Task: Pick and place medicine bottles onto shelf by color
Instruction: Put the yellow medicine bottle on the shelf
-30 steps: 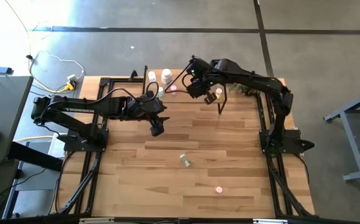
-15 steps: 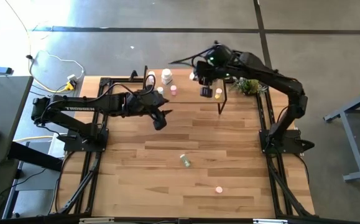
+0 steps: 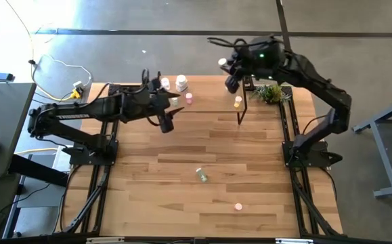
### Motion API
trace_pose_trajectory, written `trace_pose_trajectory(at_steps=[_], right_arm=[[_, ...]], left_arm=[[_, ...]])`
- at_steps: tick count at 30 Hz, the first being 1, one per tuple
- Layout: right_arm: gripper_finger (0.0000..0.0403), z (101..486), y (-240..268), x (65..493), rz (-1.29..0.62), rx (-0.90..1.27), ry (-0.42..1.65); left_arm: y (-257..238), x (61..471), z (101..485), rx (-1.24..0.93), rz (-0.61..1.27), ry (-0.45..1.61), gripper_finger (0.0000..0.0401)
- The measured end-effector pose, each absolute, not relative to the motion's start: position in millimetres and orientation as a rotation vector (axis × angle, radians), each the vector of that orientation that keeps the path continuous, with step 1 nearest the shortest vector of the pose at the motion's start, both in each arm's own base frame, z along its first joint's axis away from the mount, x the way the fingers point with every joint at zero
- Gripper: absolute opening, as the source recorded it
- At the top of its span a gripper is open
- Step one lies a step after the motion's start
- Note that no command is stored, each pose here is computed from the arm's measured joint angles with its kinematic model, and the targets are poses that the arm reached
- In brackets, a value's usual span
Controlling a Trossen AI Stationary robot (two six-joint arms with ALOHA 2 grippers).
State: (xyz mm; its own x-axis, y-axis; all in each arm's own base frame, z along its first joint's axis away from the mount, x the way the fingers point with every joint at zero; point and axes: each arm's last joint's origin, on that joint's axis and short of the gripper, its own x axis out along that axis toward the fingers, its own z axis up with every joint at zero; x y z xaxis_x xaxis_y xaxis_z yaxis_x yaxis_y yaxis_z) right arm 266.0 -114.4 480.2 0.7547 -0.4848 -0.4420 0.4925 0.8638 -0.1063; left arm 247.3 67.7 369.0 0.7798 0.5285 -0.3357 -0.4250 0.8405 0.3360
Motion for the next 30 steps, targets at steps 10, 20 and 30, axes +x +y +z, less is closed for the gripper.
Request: trace_pose_trajectory(at_steps=[10,20,30], right_arm=[[0.0069,488.3,-83.8,239.2,-0.660,0.093,0.499],[0.0078,441.2,-67.7,241.1,-0.804,0.165,0.525],[0.0080,363.2,-71.7,267.7,-0.705,0.241,0.188]], left_arm=[[59.1,208.8,400.2,0.264,0.550,0.304,0.0213],[56.2,189.0,411.1,0.276,0.601,0.261,0.0213],[62.0,185.9,408.7,0.294,0.631,0.300,0.0213]])
